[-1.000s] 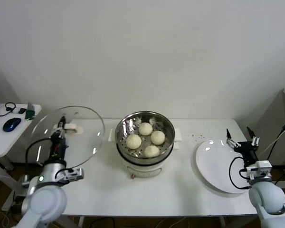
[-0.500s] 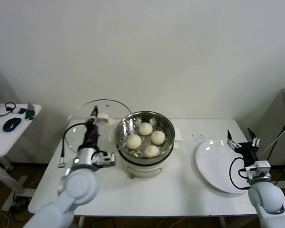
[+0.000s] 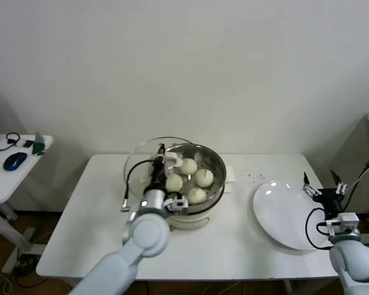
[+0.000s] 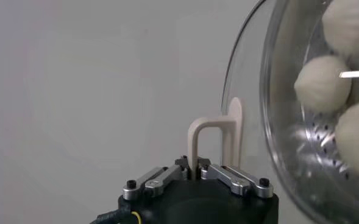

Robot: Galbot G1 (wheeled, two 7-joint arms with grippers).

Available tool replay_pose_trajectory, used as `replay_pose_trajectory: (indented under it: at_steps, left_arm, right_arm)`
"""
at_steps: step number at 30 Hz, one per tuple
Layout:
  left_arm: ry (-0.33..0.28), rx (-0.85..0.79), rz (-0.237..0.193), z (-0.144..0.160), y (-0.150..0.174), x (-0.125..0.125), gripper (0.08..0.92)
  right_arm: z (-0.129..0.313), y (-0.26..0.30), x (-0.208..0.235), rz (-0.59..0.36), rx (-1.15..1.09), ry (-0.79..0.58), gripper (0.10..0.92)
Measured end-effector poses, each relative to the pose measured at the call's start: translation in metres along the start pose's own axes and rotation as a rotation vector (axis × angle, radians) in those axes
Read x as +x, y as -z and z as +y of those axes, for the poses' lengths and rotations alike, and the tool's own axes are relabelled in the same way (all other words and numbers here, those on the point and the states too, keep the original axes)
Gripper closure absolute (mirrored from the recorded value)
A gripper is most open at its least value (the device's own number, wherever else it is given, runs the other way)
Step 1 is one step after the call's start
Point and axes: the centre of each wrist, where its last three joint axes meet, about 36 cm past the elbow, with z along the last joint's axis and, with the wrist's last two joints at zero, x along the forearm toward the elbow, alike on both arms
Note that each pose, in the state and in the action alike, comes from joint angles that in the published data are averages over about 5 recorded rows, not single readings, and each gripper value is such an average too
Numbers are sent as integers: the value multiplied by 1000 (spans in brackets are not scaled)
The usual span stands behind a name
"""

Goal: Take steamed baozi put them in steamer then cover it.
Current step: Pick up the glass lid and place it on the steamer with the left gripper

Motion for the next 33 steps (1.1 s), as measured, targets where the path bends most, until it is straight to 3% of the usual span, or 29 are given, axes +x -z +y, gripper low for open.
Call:
replay_pose_trajectory:
  at_steps: [13, 33]
  left_arm:
    - [-32, 38, -25, -15, 50, -15, 845]
    - [-53, 31, -18, -44, 68, -35, 845]
  right_arm:
    - [-12, -8, 7, 11, 7, -21, 200]
    - [-12, -12, 8, 17, 10, -23, 200]
